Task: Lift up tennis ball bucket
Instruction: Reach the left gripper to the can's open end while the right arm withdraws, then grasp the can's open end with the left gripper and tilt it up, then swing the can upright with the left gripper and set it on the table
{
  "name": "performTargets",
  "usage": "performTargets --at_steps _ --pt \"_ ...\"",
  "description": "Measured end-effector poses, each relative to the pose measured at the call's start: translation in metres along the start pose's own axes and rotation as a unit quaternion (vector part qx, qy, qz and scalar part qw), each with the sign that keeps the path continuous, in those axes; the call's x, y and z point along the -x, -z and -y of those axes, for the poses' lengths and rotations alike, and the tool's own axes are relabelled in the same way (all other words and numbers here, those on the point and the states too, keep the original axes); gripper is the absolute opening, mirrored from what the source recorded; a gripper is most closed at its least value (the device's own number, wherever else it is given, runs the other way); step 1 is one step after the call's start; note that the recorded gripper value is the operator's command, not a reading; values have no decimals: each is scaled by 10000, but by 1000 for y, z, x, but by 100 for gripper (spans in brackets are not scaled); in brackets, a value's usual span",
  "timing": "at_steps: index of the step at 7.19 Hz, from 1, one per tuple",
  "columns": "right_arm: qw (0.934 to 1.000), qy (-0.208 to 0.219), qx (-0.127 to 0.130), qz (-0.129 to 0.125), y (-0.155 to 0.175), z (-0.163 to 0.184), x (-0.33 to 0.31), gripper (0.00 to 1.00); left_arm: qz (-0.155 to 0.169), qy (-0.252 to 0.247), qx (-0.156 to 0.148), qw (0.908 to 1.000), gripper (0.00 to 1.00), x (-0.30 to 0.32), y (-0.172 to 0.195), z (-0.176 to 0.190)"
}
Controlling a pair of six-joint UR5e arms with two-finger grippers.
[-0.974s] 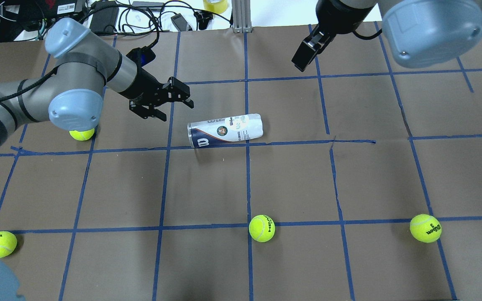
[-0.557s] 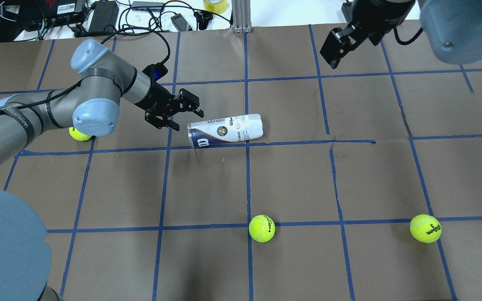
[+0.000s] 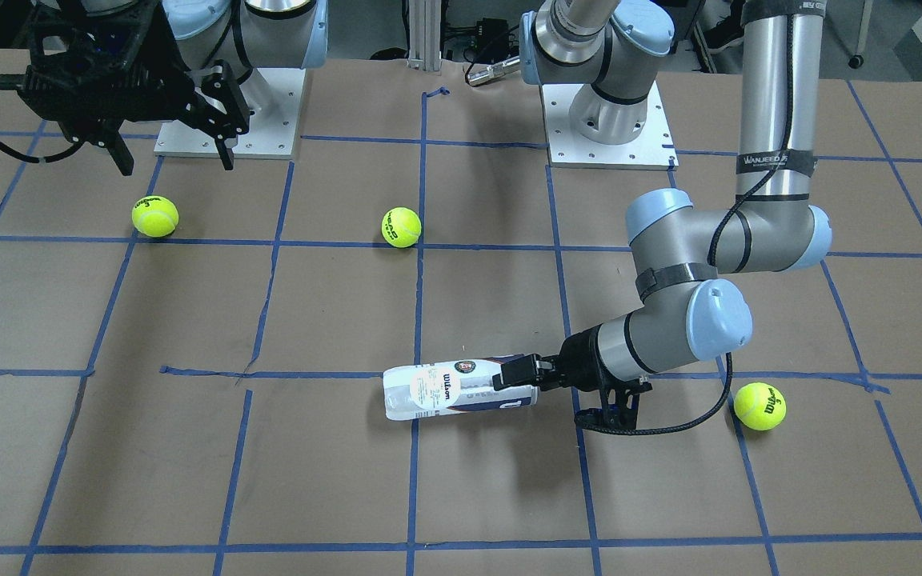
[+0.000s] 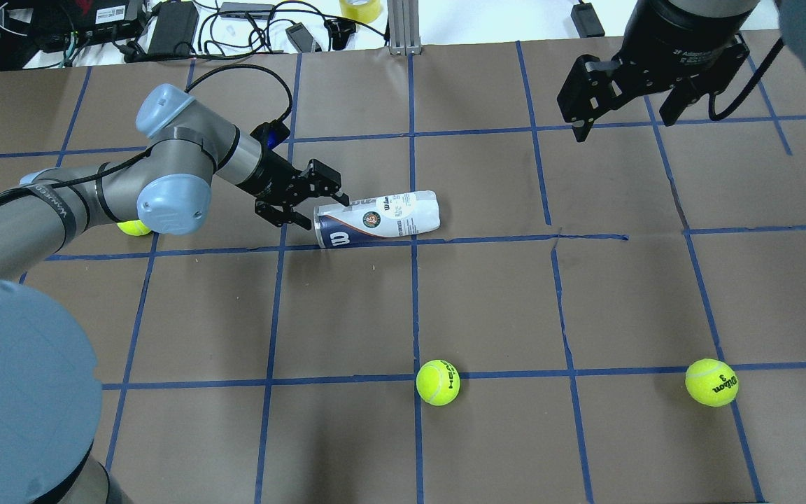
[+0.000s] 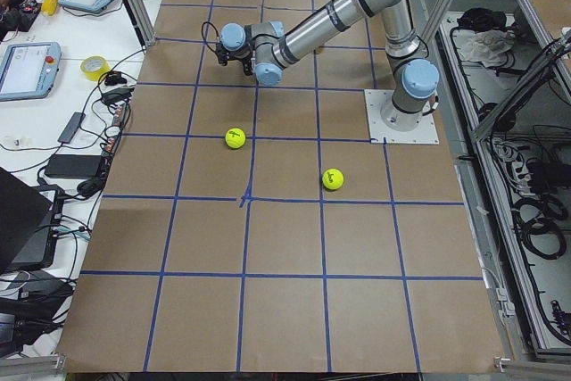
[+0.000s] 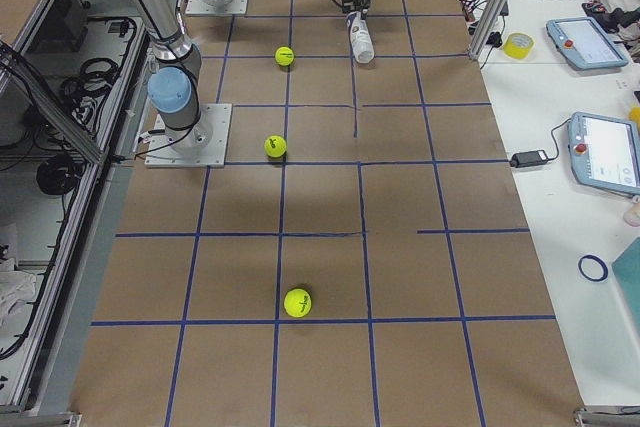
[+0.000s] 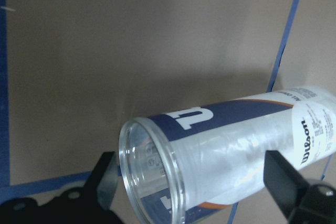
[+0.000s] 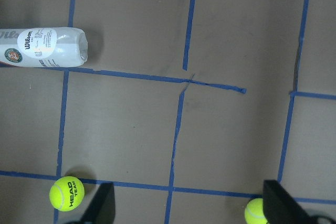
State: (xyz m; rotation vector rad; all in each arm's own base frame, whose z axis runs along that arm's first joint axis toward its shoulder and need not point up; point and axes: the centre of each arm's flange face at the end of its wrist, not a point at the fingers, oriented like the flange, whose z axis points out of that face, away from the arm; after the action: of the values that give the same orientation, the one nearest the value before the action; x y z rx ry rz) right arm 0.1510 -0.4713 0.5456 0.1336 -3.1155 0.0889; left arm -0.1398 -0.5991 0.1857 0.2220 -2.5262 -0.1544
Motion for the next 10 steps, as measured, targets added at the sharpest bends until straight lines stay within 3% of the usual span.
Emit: performTargets --at_steps 1,4,6,8,10 --pt "9996 -221 146 13 1 -6 0 100 -180 37 27 9998 1 -3 -2 0" --pt "9987 -381 312 109 -5 -10 2 100 -311 201 37 9993 0 -7 -1 1" --pt "9986 -385 350 109 -8 -10 3 100 -246 592 -92 9979 0 -17 16 10" --pt "9985 -377 380 65 -9 -11 2 100 -59 970 -267 9949 0 -49 67 26" --pt "9986 -362 387 54 -10 -12 2 100 534 1178 -508 9903 0 -94 145 42"
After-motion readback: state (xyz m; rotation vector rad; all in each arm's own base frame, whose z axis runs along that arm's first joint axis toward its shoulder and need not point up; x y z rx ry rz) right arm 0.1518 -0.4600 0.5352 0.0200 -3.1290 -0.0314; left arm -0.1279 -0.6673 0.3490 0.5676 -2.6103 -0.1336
